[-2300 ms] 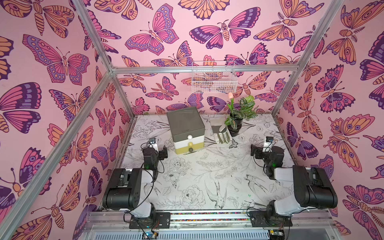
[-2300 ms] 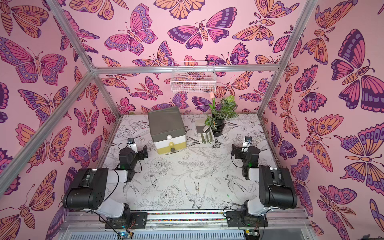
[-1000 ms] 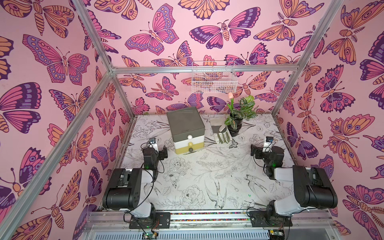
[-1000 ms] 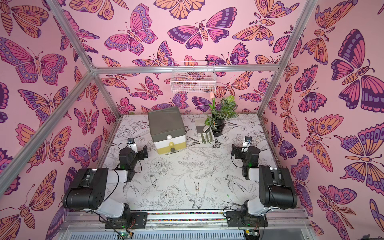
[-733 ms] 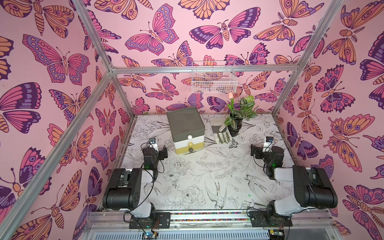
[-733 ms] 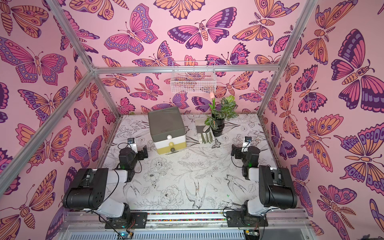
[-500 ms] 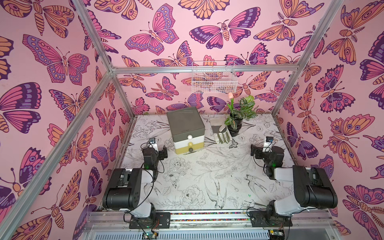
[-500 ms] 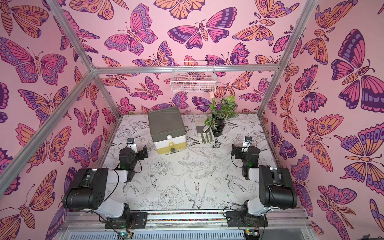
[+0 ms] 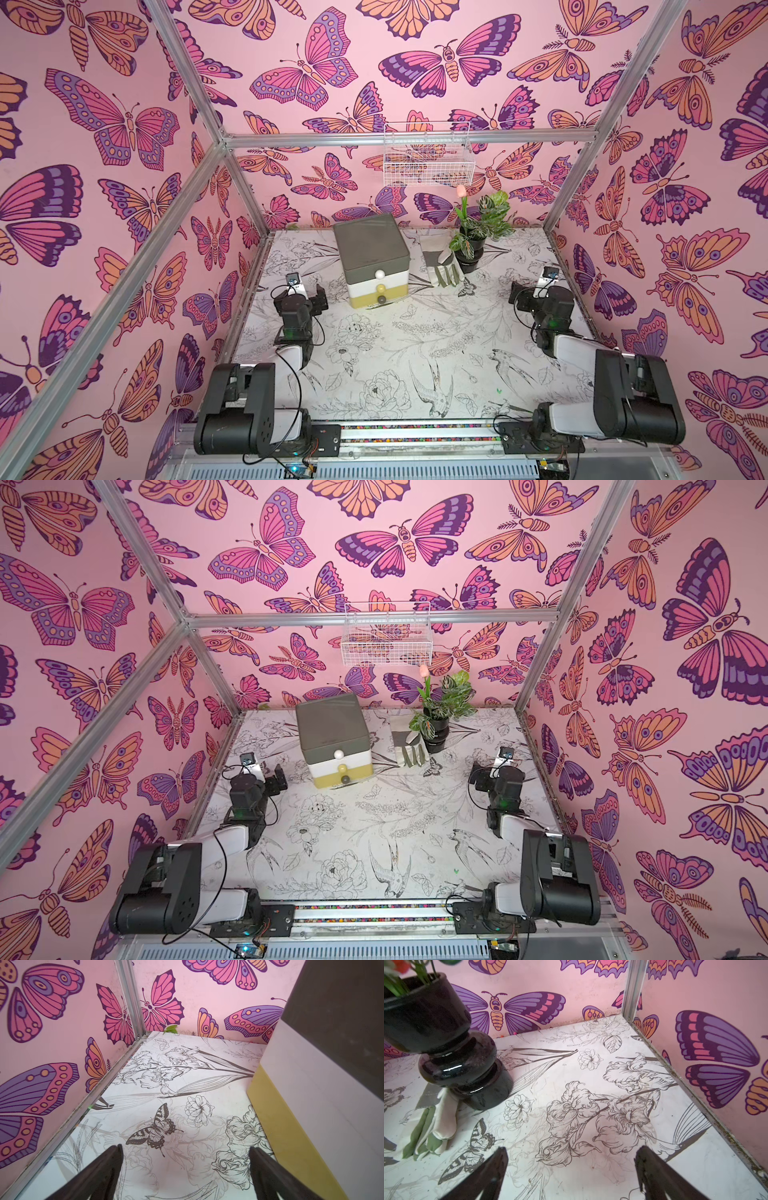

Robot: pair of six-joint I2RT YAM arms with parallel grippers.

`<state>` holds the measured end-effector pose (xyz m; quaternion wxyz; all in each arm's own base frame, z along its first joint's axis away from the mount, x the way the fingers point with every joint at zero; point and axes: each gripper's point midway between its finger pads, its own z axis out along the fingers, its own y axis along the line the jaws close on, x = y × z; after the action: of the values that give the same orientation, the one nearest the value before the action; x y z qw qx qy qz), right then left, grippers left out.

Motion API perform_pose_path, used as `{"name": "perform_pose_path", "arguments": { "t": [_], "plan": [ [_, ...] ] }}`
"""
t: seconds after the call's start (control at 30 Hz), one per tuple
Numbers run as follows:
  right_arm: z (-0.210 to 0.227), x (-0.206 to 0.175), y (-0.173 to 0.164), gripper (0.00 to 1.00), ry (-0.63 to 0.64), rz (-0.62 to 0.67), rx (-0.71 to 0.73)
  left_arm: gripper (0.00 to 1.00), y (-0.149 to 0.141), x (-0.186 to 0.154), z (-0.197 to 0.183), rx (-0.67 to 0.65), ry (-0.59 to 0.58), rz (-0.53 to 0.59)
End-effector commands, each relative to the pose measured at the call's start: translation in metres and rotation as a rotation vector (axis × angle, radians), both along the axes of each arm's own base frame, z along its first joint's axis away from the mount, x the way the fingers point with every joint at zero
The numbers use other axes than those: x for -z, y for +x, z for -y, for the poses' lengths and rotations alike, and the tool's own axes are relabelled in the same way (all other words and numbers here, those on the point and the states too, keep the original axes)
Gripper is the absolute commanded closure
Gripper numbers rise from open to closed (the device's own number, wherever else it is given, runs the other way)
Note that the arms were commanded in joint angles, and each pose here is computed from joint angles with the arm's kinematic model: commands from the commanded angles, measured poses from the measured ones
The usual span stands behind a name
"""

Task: Take the keys out of the drawer
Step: Move the storage box to the center of the board.

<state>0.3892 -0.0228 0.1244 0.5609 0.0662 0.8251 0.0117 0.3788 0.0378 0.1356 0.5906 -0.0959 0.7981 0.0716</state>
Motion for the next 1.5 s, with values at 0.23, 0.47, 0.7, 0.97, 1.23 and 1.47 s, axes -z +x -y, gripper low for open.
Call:
{"name": "perform_pose_path", "arguments": {
  "t": [0.23,0.47,0.7,0.97,1.23,1.47],
  "plan": [
    [-0.010,-0.016,-0.010,0.01,0.198,-0.213,0.047,0.00,-0.012,-0.042,0.005,-0.005,-0.129,-0.041],
    [-0.039,-0.035,-0.029,0.01,0.338,-0.303,-0.052,0.00,-0.022,-0.062,0.020,0.040,-0.251,-0.065],
    [-0.064,-0.050,-0.050,0.01,0.476,-0.344,-0.138,0.00,-0.032,-0.076,0.046,0.141,-0.387,-0.125],
    [-0.092,-0.058,-0.062,0.01,0.594,-0.374,-0.221,0.00,-0.035,-0.114,0.073,0.286,-0.442,-0.165],
    [-0.124,-0.058,-0.077,0.01,0.598,-0.432,-0.305,0.00,-0.030,-0.138,0.098,0.406,-0.532,-0.225],
    [-0.154,-0.051,-0.088,0.01,0.583,-0.502,-0.369,0.00,-0.018,-0.152,0.099,0.407,-0.537,-0.256]
  ]
}}
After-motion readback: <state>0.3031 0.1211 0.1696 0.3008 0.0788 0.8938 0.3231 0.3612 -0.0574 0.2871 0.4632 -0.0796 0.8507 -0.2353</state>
